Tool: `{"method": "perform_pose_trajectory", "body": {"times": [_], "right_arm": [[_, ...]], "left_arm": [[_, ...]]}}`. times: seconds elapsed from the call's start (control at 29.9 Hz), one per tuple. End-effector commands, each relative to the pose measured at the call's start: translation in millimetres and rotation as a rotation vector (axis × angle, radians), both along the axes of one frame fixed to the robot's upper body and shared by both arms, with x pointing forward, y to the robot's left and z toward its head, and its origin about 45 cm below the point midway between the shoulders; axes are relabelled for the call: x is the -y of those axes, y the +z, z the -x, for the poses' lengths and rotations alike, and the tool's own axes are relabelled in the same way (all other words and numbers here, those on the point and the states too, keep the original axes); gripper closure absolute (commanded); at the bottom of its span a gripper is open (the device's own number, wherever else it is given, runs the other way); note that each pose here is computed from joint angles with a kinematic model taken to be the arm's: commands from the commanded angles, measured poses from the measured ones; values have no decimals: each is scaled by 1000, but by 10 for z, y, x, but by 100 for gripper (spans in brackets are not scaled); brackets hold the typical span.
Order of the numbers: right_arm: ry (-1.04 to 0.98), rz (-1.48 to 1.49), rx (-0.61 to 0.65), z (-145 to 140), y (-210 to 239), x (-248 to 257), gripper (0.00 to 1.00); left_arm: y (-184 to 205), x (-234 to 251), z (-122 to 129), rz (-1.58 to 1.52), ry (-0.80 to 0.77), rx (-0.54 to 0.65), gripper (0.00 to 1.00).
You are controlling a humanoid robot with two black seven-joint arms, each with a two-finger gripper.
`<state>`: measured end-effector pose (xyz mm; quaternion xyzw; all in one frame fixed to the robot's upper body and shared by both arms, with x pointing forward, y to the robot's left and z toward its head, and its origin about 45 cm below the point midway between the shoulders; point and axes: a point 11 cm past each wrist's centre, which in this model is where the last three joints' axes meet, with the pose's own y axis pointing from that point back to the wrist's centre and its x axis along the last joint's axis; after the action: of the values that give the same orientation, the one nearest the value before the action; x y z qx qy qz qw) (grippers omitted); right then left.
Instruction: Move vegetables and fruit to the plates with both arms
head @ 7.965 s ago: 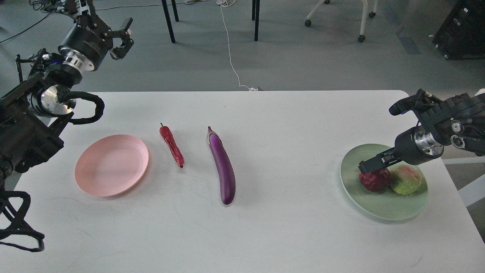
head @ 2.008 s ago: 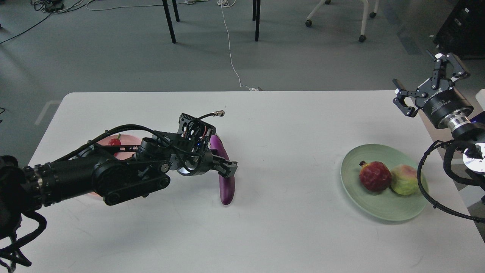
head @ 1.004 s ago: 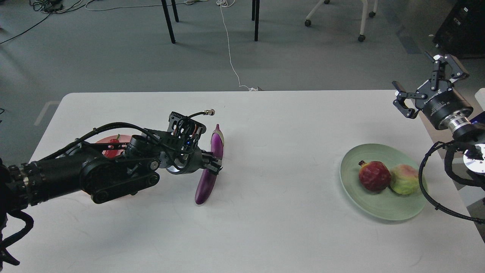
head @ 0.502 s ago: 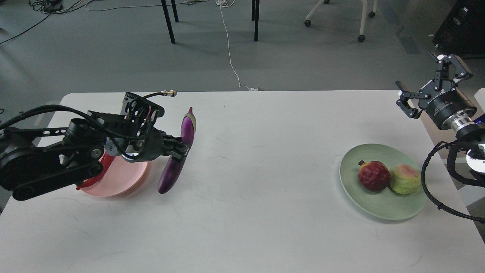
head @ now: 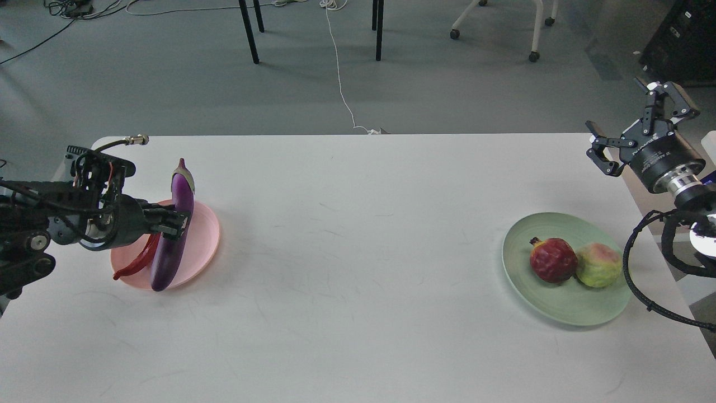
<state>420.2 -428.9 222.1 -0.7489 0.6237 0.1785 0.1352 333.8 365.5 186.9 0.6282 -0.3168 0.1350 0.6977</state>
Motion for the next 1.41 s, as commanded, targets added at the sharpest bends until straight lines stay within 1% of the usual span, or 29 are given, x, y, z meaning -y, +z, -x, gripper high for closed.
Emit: {"method": "perform_pose_trajectory", "body": {"times": [0.0,0.17,0.27,0.4,0.54,0.64,0.84,0.94,0.97,1.14,1.24,1.37], "right_arm": [[-6,7,0,13,15,46,1],[-22,26,4,35,72,155,1],[-25,31,5,41,86,183,1],[-30,23,16,30,123,191,1],[-68,-17,76,-28,303,261,1],[-131,-53,128,-64,444,410,1],[-174,-56,166,-128,609,533,1],[-183,-68,195,-190,752,551,2],[-181,-77,205,-215,794,532,2],[-173,-136,246,-322,926,416,2],[-169,-228,224,-370,881,335,2],[-156,-373,208,-449,799,144,1]], "left_arm": [[-166,-39,23,4,25,15,50],[-130,-25,-46,25,39,51,32],[23,21,-167,64,47,95,20],[391,110,-420,185,107,188,13],[636,266,-583,391,207,214,12],[779,401,-764,612,325,202,12],[1009,494,-1131,1036,562,171,7],[1148,545,-1293,1294,643,158,6],[1143,568,-1342,1372,669,150,4],[1017,816,-1488,1628,682,139,3],[1017,869,-1543,1778,701,135,3],[1026,926,-1554,2025,705,3,3]]}}
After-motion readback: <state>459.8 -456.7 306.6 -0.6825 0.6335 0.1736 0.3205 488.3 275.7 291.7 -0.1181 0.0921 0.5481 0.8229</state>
